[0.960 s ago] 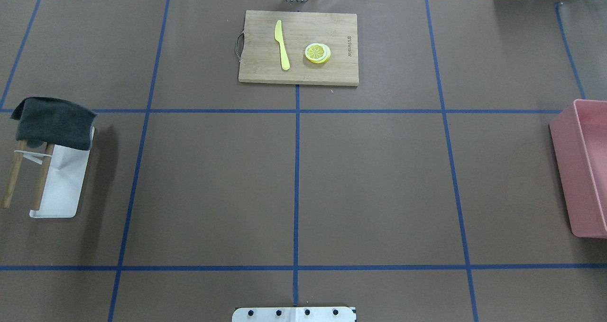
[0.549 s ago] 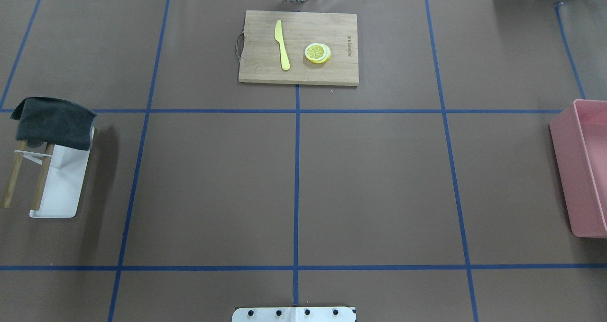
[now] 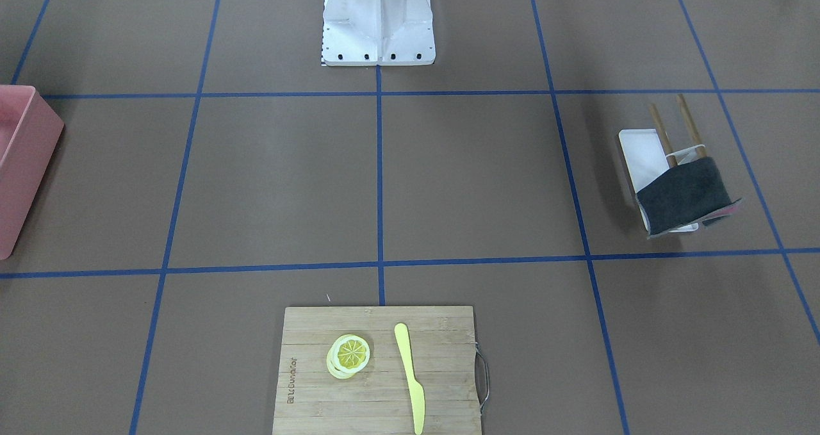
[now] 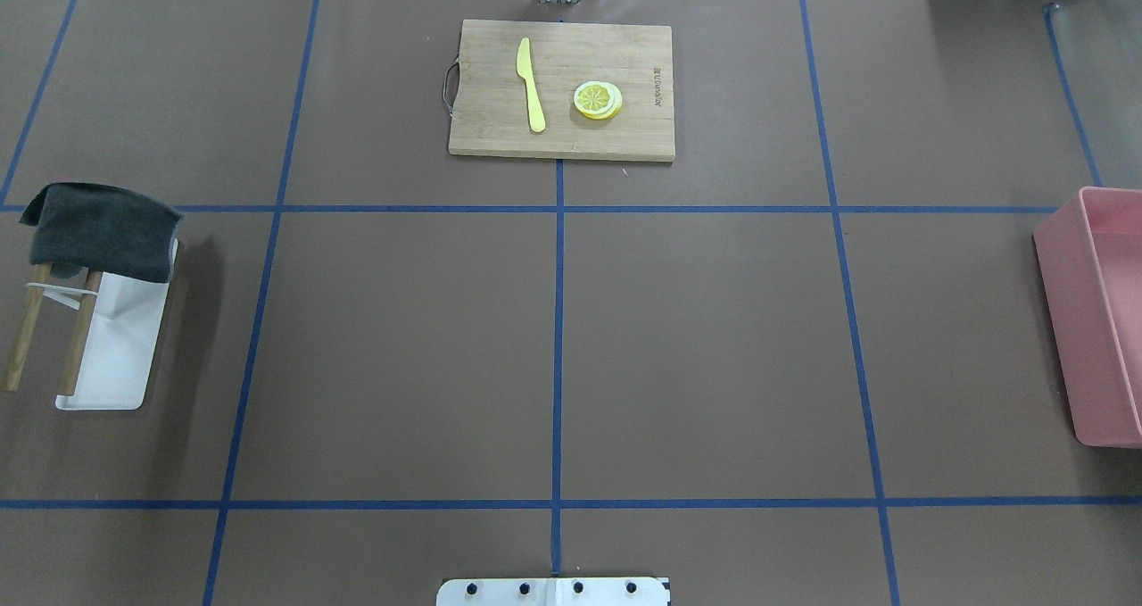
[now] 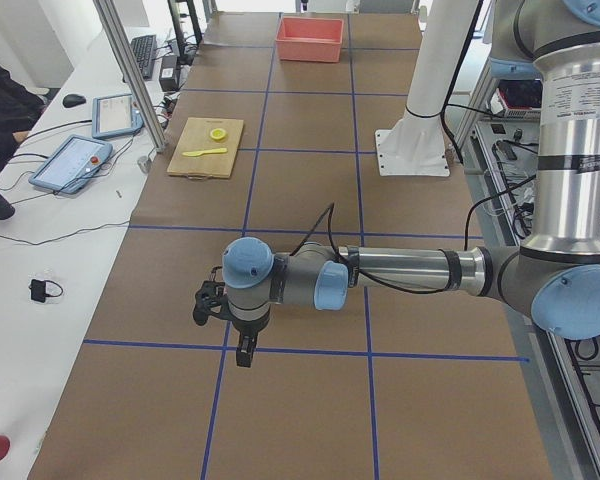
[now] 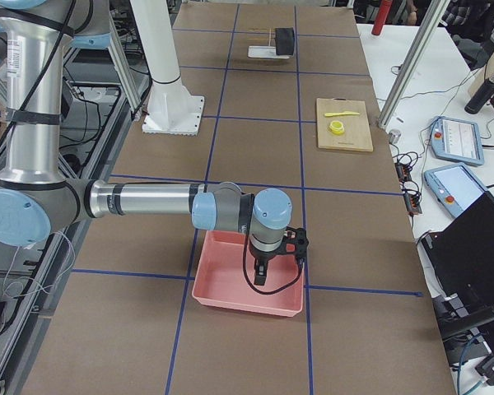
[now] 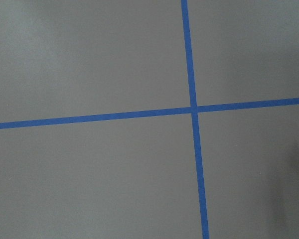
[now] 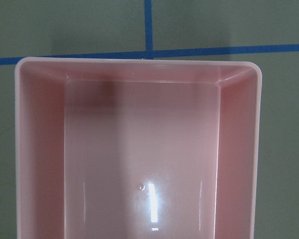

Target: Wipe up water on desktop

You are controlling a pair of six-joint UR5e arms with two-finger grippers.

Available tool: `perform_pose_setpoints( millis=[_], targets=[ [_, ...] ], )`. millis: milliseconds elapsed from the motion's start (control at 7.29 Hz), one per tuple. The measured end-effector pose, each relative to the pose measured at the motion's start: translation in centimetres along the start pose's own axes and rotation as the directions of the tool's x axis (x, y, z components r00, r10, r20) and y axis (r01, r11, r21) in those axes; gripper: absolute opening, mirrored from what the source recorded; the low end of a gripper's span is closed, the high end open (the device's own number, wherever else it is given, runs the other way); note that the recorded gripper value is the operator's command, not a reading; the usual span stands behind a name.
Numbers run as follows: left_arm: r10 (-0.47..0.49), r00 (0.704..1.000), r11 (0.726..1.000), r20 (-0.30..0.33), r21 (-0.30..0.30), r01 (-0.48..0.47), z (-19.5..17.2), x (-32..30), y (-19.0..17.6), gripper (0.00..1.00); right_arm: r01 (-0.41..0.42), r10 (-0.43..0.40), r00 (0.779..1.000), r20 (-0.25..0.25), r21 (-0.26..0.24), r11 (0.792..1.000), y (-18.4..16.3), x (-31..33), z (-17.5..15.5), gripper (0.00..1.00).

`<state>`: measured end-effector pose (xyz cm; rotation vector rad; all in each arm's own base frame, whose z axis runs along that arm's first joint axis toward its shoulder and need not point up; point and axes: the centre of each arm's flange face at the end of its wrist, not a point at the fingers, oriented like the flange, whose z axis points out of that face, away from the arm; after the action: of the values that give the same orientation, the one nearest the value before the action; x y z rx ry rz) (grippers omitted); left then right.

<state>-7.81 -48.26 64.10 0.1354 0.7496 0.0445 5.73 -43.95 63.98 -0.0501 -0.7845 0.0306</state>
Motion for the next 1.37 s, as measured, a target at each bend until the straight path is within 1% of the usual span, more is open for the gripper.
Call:
perform_pose_setpoints(
  millis=[411, 686, 823, 1097, 1234, 1371],
  targets=[
    [-0.006, 1.0, 1.0, 0.004, -0.006, 0.006, 0.3, -0.3, -0.5, 0.98, 0.01, -0.01, 1.0, -0.007, 0.017, 1.0, -0.2, -0.6, -0.7, 1.0],
    [0.005, 1.0, 1.0, 0.002, 0.008, -0.005, -0.2, 0.2, -2.5, 0.98, 0.056, -0.055, 0.998, -0.007, 0.065, 0.996, -0.4, -3.0, -3.0, 1.0],
    [0.012, 1.0, 1.0, 0.001, 0.015, -0.012, -0.4, 0.4, -3.0, 0.98, 0.071, -0.071, 0.997, -0.008, 0.07, 0.995, -0.6, -3.8, -3.3, 1.0],
    [0.036, 0.999, 0.999, -0.014, 0.037, -0.035, -1.4, 1.5, -3.7, 0.98, 0.08, -0.08, 0.997, -0.01, 0.048, 0.996, -1.0, -4.1, -2.2, 1.0],
    [0.023, 0.998, 0.999, -0.065, 0.041, -0.021, -1.6, 2.2, -3.9, 0.98, 0.075, -0.075, 0.997, -0.011, 0.043, 0.996, -1.1, -4.0, -1.9, 1.0],
    [-0.039, 0.99, 0.998, -0.136, 0.036, 0.044, -1.7, 3.2, -4.0, 0.98, 0.061, -0.06, 0.998, -0.013, 0.043, 0.997, -1.2, -4.0, -1.9, 1.0]
  ],
)
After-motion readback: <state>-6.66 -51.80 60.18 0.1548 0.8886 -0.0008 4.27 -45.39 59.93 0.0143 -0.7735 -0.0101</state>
